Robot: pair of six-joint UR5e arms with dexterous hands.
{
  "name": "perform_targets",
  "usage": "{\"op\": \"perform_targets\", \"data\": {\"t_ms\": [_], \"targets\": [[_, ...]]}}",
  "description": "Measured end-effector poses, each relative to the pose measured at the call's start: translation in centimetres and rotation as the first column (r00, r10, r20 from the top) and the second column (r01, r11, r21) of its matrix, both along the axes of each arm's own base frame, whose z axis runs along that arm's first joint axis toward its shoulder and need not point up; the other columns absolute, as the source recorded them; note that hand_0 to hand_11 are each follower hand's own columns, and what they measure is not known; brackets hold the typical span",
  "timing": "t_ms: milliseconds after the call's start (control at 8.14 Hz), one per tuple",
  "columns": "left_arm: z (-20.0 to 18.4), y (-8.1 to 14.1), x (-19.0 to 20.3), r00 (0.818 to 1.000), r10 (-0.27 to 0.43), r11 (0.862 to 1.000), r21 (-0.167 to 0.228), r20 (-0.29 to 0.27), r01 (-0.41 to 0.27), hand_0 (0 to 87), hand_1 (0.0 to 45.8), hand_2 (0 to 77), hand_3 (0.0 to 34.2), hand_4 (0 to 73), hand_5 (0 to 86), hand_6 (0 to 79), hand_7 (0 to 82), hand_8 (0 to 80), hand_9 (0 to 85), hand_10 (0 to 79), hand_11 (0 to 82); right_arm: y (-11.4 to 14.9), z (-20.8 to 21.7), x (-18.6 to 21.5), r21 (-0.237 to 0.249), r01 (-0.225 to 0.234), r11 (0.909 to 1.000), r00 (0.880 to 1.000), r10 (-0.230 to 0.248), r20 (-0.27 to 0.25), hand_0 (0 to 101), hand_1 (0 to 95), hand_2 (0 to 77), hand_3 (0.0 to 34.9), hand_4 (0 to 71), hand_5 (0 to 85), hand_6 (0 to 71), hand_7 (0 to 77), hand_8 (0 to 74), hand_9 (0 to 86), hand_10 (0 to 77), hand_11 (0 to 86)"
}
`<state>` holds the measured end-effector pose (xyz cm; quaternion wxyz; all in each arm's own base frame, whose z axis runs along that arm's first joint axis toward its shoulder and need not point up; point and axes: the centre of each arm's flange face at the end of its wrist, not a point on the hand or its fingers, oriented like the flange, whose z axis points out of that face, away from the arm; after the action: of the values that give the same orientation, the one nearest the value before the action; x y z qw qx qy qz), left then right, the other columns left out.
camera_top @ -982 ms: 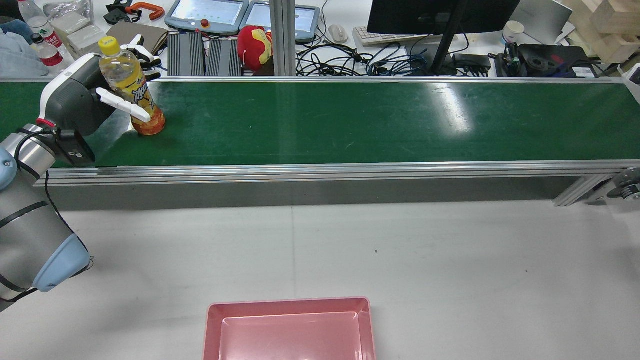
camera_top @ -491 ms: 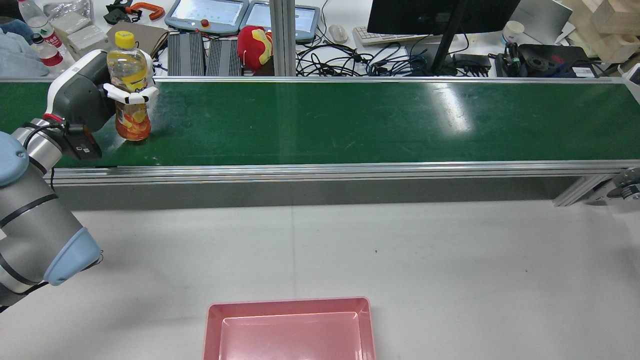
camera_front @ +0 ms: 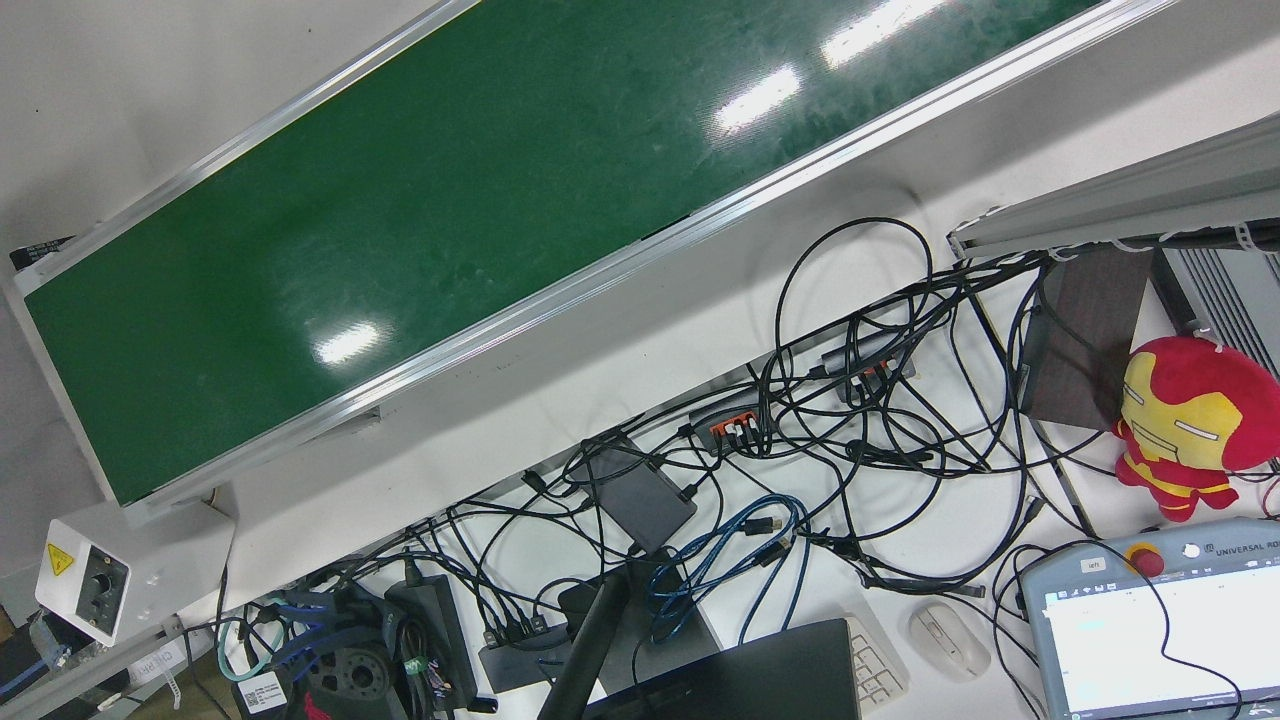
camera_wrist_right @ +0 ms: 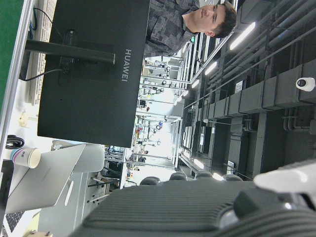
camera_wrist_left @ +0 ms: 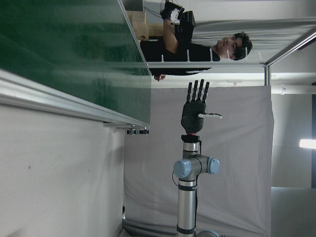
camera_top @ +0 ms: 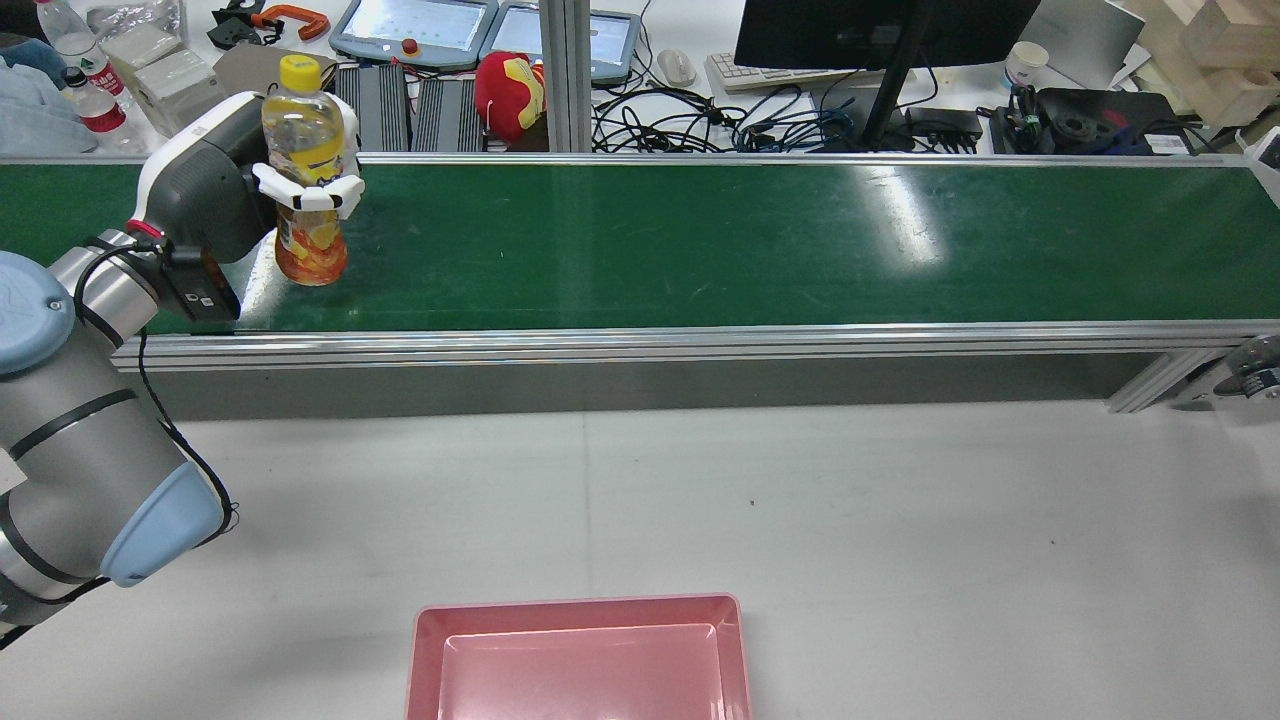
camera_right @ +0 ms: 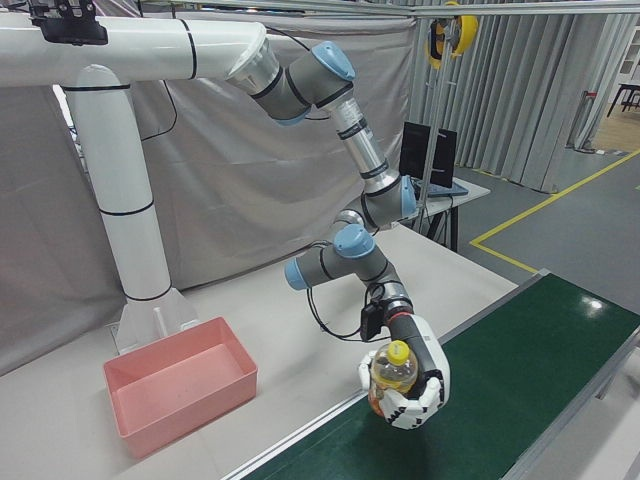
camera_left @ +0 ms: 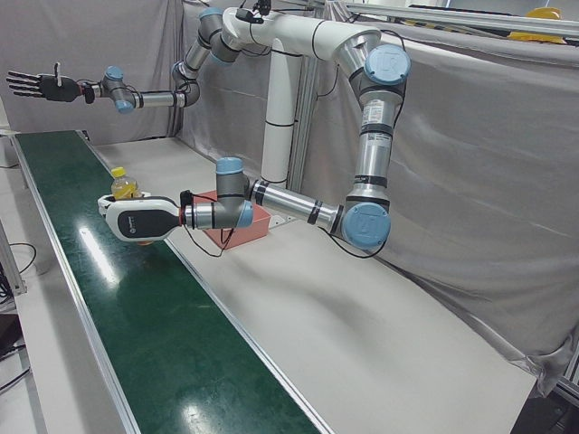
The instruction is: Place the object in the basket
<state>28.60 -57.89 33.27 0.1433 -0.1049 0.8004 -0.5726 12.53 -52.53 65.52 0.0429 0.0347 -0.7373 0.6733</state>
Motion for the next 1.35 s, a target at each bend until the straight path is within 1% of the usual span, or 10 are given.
{"op": "perform_targets", "data": {"t_ms": [123,246,368,614,737,860,1105,1351], "targets": [[-2.0,2.0,1.6,0.998,0.061,0.998,0.023,-0.002,-0.061,75.6,10.4,46.9,0.0,50.7,56.2,63.3,62.7,65.4,62.7,60.0,59.5,0.0,0.0,0.0,0.000,0.001,1.0000,1.000,-0.001,0.000,0,0.0,0.5,0.2,0.0,0.0,0.0,0.5,0.0,0.0,0.0,0.0],[-3.9,4.7,3.6,0.992,0.126,0.991,0.041,-0.003,-0.126,77.2,10.4,46.9,0.0,50.7,56.2,63.3,62.7,65.4,62.7,60.0,59.5,0.0,0.0,0.0,0.000,0.001,1.0000,1.000,-0.001,0.000,0,0.0,0.5,0.2,0.0,0.0,0.0,0.5,0.0,0.0,0.0,0.0],[-5.4,8.0,6.1,0.980,0.197,0.979,0.062,0.001,-0.196,77.9,10.4,46.9,0.0,50.7,56.2,63.3,62.7,65.4,62.7,60.0,60.0,0.0,0.0,0.0,0.000,0.001,1.0000,1.000,-0.001,0.000,0,0.0,0.5,0.2,0.0,0.0,0.0,0.5,0.0,0.0,0.0,0.0],[-7.2,13.7,10.7,0.951,0.309,0.946,0.094,0.018,-0.309,75.7,10.4,46.9,0.0,50.7,56.7,63.3,63.3,65.4,62.7,60.0,60.0,0.0,0.0,0.0,0.000,0.000,1.0000,1.000,0.000,0.000,0,0.0,0.5,0.2,0.0,0.0,0.0,0.5,0.0,0.0,0.0,0.0],[-7.7,16.3,12.6,0.933,0.360,0.927,0.105,0.018,-0.360,74.8,8.7,48.5,0.0,50.7,56.7,63.3,63.3,65.4,62.7,60.0,60.0,0.0,0.0,0.0,0.000,0.000,1.0000,1.000,0.000,0.000,0,0.0,0.5,0.2,0.0,0.0,0.0,0.5,0.0,0.0,0.0,0.0],[-8.4,18.9,14.2,0.913,0.407,0.906,0.119,0.018,-0.406,74.1,8.7,48.5,0.0,50.7,56.7,63.3,63.3,65.4,63.3,60.0,60.0,0.0,0.0,0.0,0.000,0.000,1.0000,1.000,0.000,0.000,0,0.0,0.5,0.2,0.0,0.0,0.0,0.5,0.0,0.0,0.0,0.0],[-9.7,24.0,15.7,0.882,0.464,0.870,0.145,0.083,-0.471,73.7,8.7,48.5,0.0,50.7,56.7,63.3,63.3,65.4,63.3,60.0,60.0,0.0,0.0,0.0,0.000,0.000,1.0000,1.000,0.000,0.000,0,0.0,0.5,0.2,0.0,0.0,0.0,0.5,0.0,0.0,0.0,0.0],[-9.9,27.1,16.9,0.855,0.504,0.842,0.150,0.119,-0.517,73.2,8.7,48.5,0.0,50.7,56.7,63.3,63.3,65.4,63.3,60.0,60.0,0.0,0.0,0.0,0.000,0.000,1.0000,1.000,0.000,0.000,0,0.0,0.5,0.2,0.0,0.0,0.0,0.5,0.0,0.0,0.0,0.0]]}}
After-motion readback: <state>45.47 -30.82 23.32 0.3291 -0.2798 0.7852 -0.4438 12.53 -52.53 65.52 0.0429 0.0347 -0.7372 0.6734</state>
